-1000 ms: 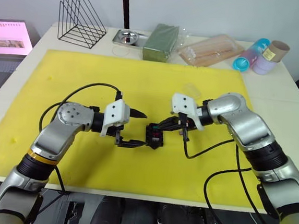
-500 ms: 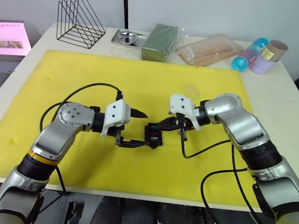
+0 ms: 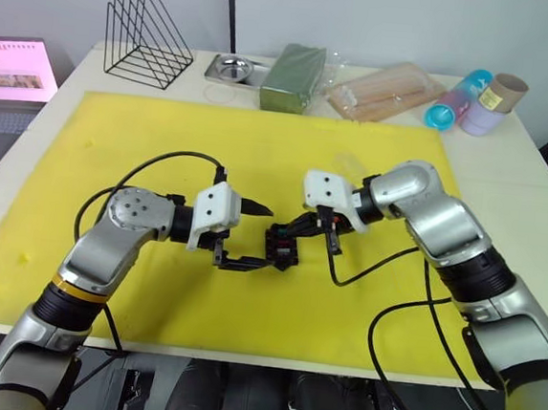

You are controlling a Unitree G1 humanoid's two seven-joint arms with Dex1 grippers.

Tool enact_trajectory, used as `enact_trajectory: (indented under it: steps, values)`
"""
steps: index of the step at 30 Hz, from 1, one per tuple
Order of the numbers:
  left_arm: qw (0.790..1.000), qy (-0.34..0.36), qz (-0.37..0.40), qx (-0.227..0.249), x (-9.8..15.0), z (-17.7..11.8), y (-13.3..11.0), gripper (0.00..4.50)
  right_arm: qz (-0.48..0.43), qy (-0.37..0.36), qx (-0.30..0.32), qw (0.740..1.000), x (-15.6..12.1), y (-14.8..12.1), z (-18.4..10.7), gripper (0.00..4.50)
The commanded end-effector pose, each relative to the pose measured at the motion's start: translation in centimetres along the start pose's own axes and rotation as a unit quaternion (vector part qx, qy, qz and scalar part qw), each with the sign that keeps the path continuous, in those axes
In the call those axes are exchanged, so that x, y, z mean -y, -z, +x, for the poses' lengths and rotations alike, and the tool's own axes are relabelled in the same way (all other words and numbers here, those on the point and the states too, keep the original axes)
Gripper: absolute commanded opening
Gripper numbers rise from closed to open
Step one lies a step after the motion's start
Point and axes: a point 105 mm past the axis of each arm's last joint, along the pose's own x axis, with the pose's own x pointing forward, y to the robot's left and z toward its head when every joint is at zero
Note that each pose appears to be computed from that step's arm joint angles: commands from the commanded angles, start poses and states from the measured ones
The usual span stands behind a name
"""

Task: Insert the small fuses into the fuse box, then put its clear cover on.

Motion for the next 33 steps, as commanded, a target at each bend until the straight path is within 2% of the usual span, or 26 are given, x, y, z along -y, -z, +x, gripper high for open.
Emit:
enact_trajectory:
  steps: [1, 9, 17, 27, 33]
  values:
    - [1.000, -0.003, 0.016, 0.012, -0.1, 0.1, -0.8, 4.50, -0.016, 0.002, -0.024, 1.000, 0.2, -1.2, -0.6, 0.10]
    - [1.000, -0.005, 0.017, 0.013, -0.1, 0.2, -0.9, 4.50, -0.024, 0.007, -0.085, 0.996, 0.8, -0.5, 0.0, 0.10]
    - [1.000, -0.009, 0.017, 0.015, -0.2, 0.3, -0.9, 4.50, -0.044, -0.001, -0.110, 0.993, 0.8, -0.8, 0.3, 0.10]
    - [1.000, -0.010, 0.017, 0.018, -0.2, 0.3, -0.9, 4.50, -0.037, -0.016, -0.091, 0.995, 0.2, -2.7, -0.1, 0.10]
    - [1.000, -0.008, 0.018, 0.017, -0.1, 0.3, -1.0, 4.50, -0.042, -0.027, -0.113, 0.992, 0.4, -3.4, -0.3, 0.10]
